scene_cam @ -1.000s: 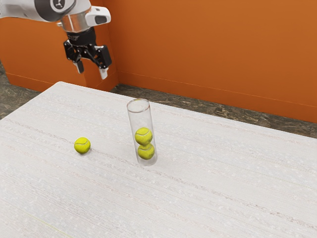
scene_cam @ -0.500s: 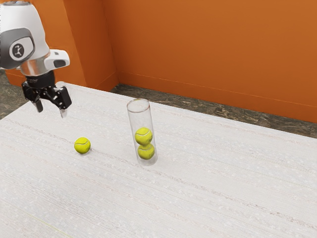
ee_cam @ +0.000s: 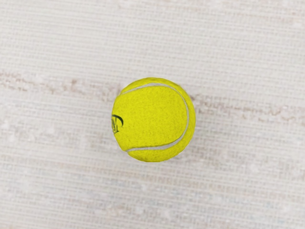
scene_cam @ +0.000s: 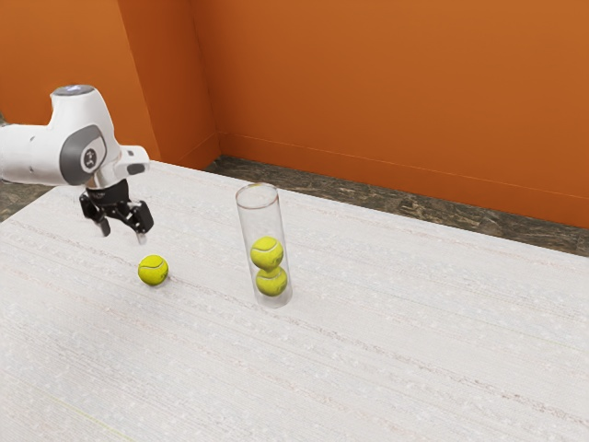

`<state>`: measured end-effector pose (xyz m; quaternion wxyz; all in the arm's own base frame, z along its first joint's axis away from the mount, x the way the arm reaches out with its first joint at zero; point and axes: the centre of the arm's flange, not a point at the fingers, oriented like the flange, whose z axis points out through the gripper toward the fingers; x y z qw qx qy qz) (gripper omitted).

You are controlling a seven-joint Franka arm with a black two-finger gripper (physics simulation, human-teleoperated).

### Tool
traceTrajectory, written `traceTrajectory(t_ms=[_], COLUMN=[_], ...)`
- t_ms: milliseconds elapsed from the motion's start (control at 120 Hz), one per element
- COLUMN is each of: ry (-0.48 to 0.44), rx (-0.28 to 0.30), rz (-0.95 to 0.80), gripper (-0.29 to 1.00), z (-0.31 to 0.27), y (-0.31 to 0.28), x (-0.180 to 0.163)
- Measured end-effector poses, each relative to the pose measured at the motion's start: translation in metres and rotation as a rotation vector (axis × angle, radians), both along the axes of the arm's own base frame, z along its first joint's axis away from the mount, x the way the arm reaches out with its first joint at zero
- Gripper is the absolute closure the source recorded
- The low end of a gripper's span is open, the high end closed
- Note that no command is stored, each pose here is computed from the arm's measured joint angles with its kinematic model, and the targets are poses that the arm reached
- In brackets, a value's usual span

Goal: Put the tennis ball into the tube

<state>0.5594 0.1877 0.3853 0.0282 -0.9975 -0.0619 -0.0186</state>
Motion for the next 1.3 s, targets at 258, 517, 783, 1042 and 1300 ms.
traceTrajectory(t_ms=[258, 517, 783, 1042, 1300], ry=[0.0, 0.011, 0.027, 0.048, 0.029], rx=[-0.017, -0.041, -0.042, -0.051, -0.051], rz=[-0.037, -0.07, -0.104, -0.118, -0.116], gripper=[0.0, 0.0, 0.0, 0.0, 0.06], z=[-0.06, -0.094, -0.113, -0.131, -0.135], y=[0.022, 0.019, 0.02, 0.022, 0.027], x=[0.039, 0.049, 0.056, 0.056, 0.056])
